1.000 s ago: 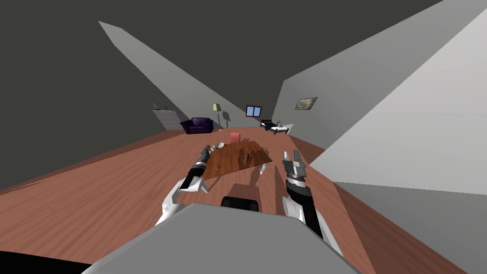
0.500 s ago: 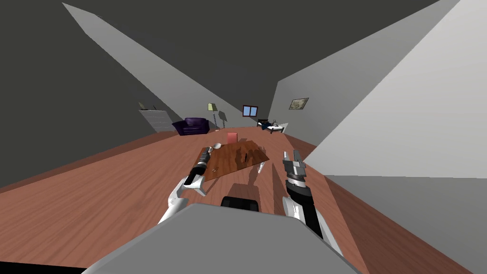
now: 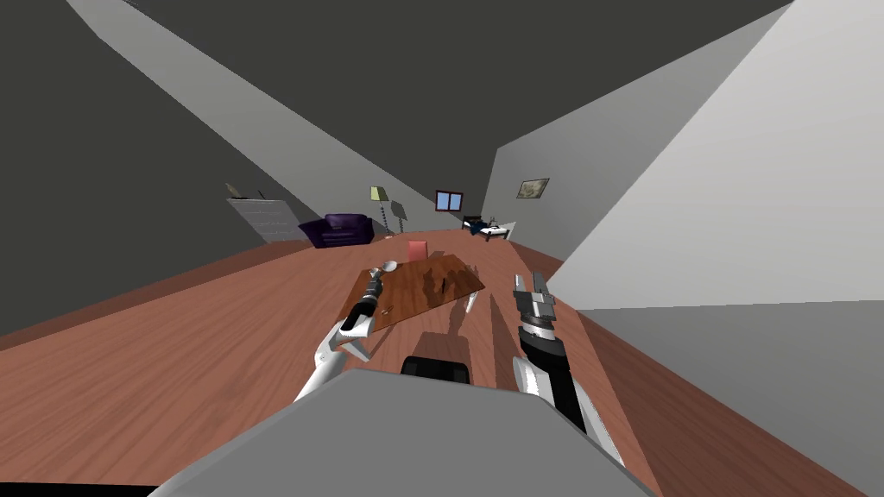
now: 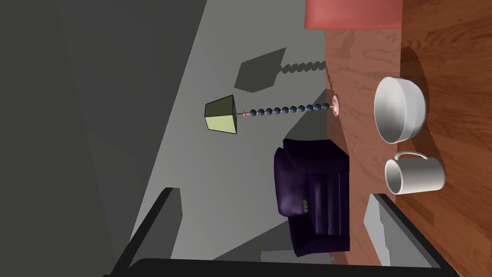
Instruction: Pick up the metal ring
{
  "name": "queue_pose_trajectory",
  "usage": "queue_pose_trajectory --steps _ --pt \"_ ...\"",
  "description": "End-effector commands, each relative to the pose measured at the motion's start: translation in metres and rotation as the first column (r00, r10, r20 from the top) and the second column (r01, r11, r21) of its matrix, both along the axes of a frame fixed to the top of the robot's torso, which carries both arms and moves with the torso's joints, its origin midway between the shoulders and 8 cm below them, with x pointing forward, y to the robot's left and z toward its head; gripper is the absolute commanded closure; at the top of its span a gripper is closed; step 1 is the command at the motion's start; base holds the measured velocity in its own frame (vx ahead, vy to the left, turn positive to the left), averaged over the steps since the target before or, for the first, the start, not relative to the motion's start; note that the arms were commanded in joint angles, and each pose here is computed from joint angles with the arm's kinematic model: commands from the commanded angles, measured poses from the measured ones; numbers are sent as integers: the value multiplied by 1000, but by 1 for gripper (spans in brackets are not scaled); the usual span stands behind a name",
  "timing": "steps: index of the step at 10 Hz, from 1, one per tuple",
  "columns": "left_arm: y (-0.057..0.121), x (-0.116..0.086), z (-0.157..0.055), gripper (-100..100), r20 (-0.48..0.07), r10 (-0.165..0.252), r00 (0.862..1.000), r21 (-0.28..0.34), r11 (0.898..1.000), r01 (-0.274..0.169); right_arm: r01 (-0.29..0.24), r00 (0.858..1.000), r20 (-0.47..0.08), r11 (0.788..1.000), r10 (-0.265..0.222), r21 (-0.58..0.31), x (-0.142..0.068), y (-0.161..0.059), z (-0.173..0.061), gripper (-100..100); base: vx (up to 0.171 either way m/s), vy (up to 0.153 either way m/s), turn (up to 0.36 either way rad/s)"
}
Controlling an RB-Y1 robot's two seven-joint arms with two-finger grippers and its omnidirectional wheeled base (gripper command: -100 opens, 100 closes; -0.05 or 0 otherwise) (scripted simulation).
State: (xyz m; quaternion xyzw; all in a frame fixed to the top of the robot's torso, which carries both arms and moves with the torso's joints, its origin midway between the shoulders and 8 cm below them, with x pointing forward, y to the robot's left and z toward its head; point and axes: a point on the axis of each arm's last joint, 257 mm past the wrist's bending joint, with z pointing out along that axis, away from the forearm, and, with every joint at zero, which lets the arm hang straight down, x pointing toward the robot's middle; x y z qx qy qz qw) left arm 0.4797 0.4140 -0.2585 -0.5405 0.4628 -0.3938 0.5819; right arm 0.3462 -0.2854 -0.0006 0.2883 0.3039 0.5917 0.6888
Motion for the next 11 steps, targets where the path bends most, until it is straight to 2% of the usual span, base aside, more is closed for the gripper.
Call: queue_pose_trajectory --steps 1,3,4,5,6,8,10,11 --pt "6 2 -20 -100 -43 17 999 -35 999 -18 0 1000 0 1000 0 0 0 0 0 0 10 17 -121" --pt "7 0 -28 -100 -58 19 998 -39 999 -22 0 1000 0 1000 0 0 0 0 0 0 8 12 -22" --pt "10 5 -36 -100 -77 29 997 -66 997 -34 0 1000 0 1000 0 0 0 0 0 0 9 9 -106" --pt "12 1 -50 -100 -103 32 994 -72 997 -40 0 1000 0 1000 0 0 0 0 0 0 8 15 -63" --pt "14 3 -64 -100 -134 41 990 -103 993 -55 0 1000 0 1000 0 0 0 0 0 0 11 22 -78" --pt "15 6 -77 -100 -161 48 986 -133 989 -70 0 1000 0 1000 0 0 0 0 0 0 12 24 -68" --pt "16 0 -94 -100 -194 52 980 -140 987 -80 0 1000 0 1000 0 0 0 0 0 0 11 16 -26" --pt "17 -1 -112 -100 -233 57 971 -171 980 -99 0 1000 0 1000 0 0 0 0 0 0 10 13 -68"
